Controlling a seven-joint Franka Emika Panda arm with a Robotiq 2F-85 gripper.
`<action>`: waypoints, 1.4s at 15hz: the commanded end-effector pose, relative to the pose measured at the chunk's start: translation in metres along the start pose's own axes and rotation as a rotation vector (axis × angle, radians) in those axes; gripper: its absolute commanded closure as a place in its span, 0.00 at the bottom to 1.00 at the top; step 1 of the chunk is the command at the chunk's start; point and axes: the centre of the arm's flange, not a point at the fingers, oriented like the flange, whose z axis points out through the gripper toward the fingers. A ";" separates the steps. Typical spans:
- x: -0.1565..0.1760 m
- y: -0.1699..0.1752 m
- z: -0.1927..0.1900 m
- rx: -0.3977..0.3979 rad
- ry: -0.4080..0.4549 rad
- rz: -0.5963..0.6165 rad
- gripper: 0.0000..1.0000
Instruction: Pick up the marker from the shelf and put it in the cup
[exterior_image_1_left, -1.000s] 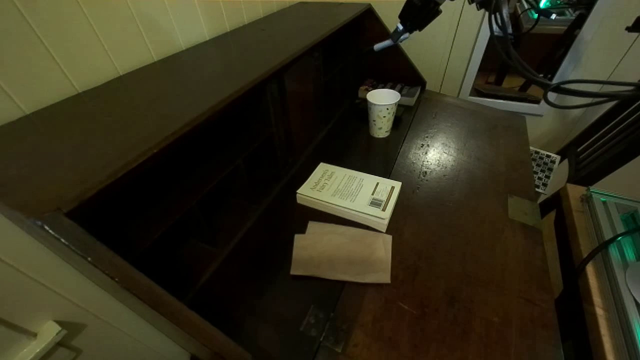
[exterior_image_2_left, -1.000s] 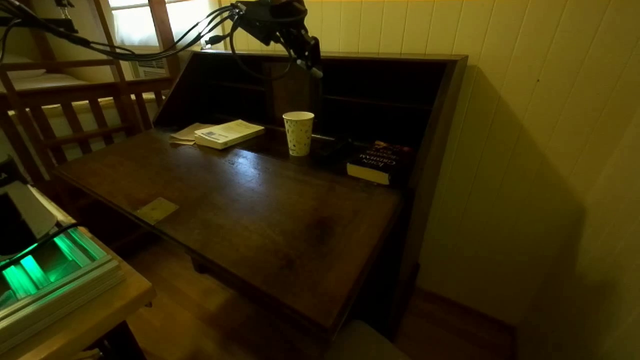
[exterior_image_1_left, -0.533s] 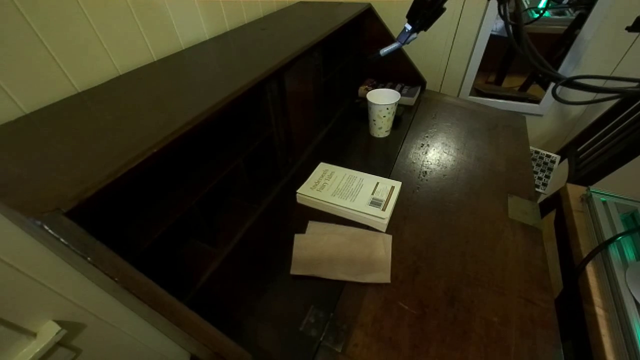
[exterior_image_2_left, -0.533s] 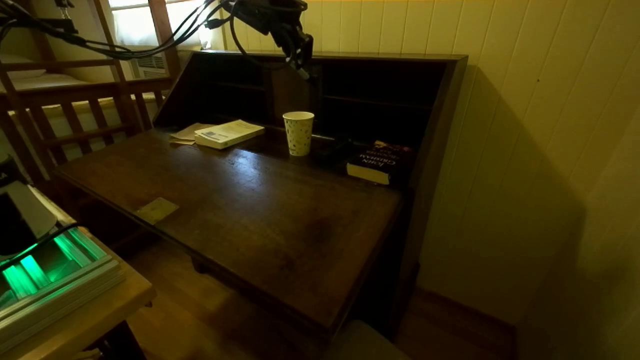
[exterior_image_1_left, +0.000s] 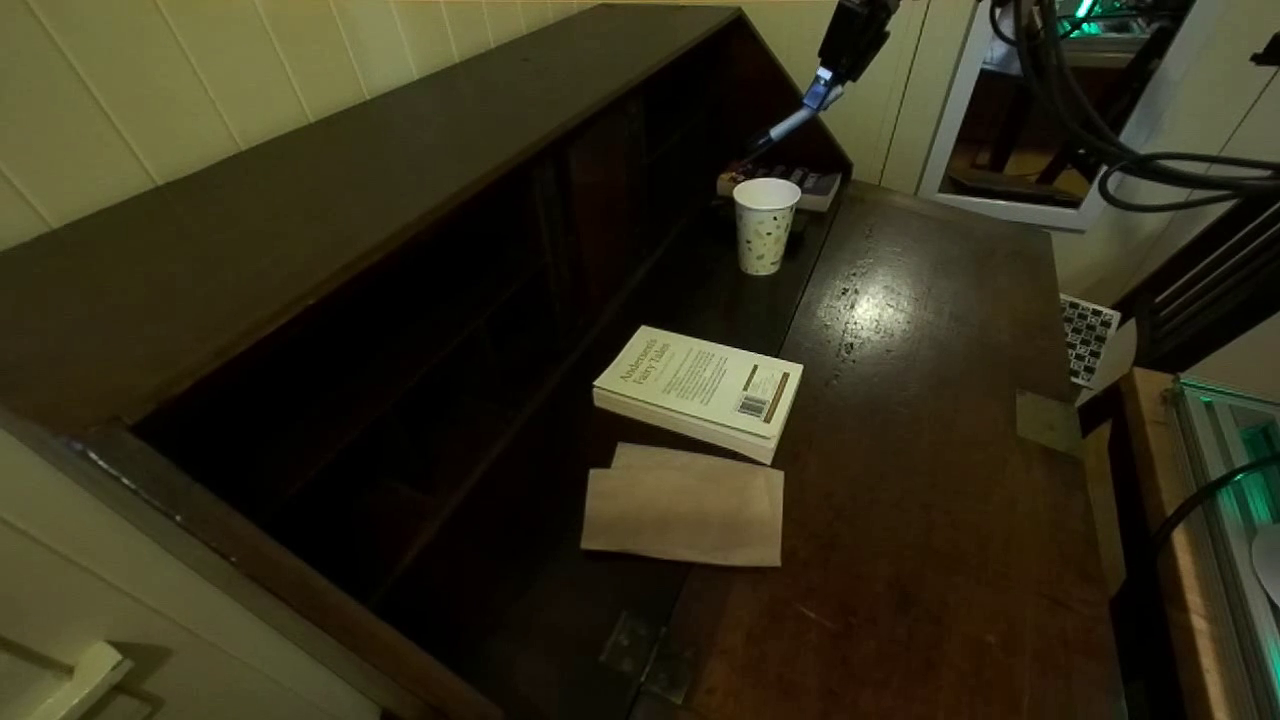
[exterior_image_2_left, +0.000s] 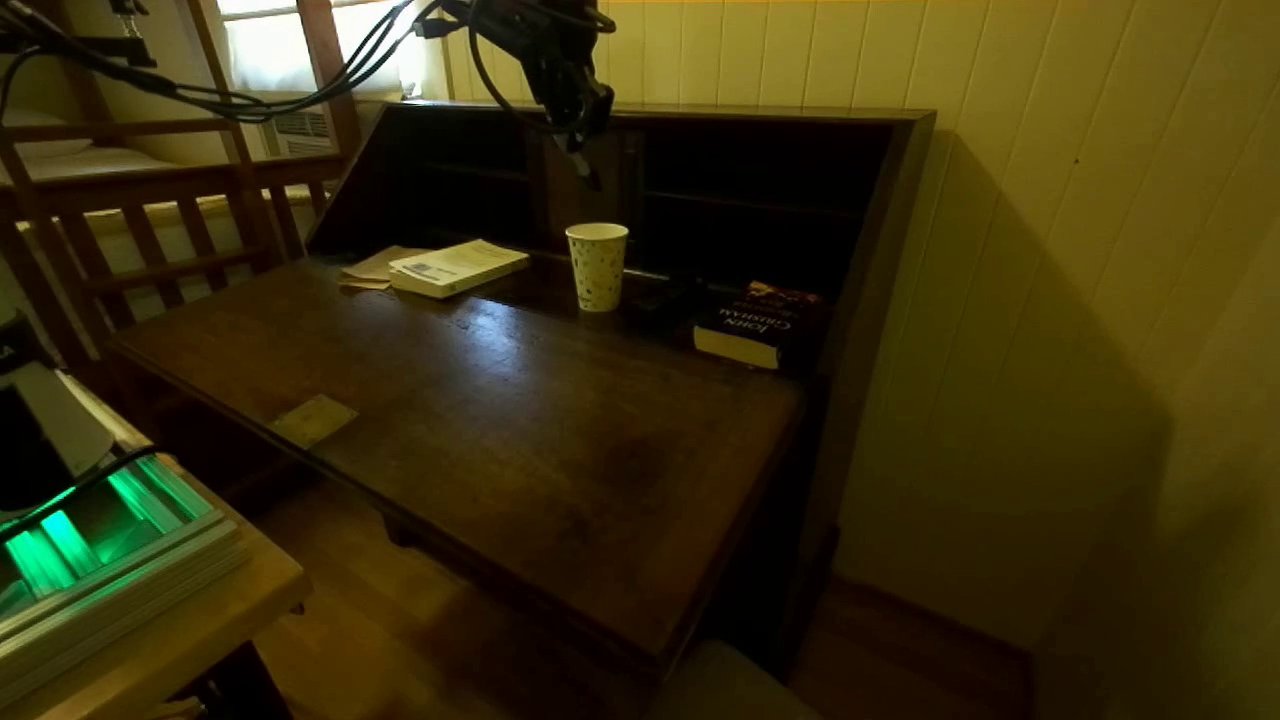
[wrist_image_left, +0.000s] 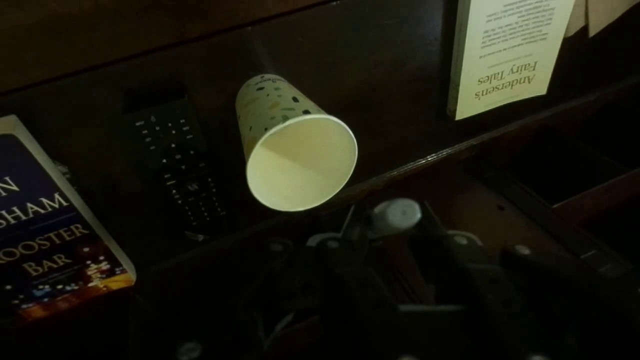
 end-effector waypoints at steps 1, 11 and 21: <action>0.011 0.007 0.001 -0.039 -0.047 0.024 0.93; 0.020 0.021 0.019 -0.046 -0.176 0.055 0.93; 0.032 0.031 0.062 -0.074 -0.288 0.054 0.93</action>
